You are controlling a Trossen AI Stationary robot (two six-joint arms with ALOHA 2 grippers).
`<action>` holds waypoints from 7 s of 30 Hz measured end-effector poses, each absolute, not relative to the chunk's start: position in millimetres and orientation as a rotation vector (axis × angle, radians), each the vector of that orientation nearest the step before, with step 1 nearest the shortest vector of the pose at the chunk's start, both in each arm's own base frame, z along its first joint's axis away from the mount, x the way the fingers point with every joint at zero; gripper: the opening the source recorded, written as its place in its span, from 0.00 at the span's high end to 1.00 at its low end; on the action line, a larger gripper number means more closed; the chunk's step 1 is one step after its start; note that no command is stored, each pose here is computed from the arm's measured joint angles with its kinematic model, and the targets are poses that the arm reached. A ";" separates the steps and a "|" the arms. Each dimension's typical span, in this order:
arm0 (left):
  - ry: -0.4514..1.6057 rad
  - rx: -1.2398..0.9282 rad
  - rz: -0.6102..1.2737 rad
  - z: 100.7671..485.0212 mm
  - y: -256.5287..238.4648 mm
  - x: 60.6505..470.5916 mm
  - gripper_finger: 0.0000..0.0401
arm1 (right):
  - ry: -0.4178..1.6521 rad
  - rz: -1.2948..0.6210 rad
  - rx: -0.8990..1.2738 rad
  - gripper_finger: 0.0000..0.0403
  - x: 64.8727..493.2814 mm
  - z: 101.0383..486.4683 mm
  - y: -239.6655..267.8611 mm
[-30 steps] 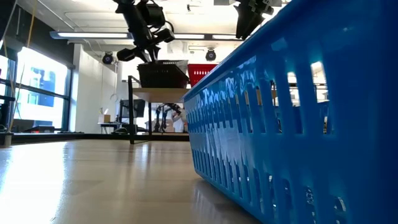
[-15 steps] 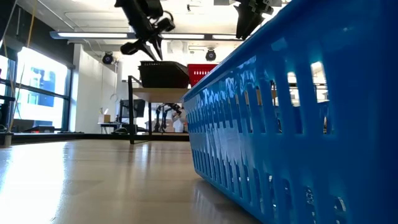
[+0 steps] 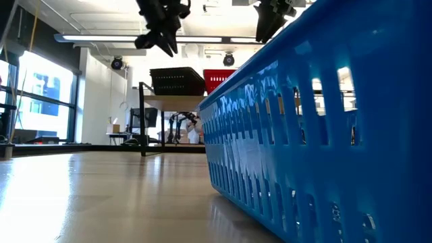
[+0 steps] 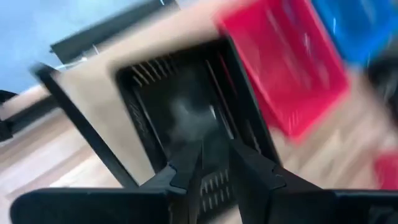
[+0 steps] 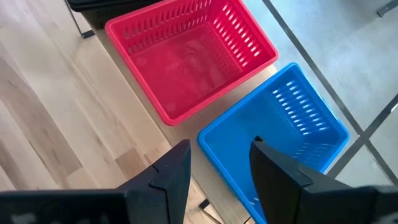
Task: Stack baskets on shelf by color
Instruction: Stack the black bin on top of the black bins on the shelf, then stack the red bin on top of the red bins on the shelf
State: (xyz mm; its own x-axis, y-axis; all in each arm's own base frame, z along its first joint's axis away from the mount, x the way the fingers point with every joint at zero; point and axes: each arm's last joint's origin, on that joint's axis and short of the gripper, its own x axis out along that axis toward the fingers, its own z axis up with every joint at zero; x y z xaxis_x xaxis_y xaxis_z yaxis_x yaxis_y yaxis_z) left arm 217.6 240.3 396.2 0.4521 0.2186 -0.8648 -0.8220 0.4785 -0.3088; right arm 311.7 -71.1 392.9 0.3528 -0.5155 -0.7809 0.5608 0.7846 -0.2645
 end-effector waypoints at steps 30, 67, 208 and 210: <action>1.200 -0.397 0.346 363.5 124.6 283.2 0.82 | 0.972 -0.726 0.107 0.63 311.6 392.5 -70.9; 1.120 -0.312 0.565 337.3 147.8 293.7 0.82 | 0.957 -0.744 0.130 0.63 311.9 392.8 -71.2; 0.755 -0.296 0.426 393.7 91.4 235.1 0.82 | 1.464 -0.422 0.480 0.63 175.5 199.6 322.5; 0.755 -0.297 0.426 393.7 91.4 235.1 0.82 | 1.470 -0.434 0.468 0.63 176.1 193.9 323.8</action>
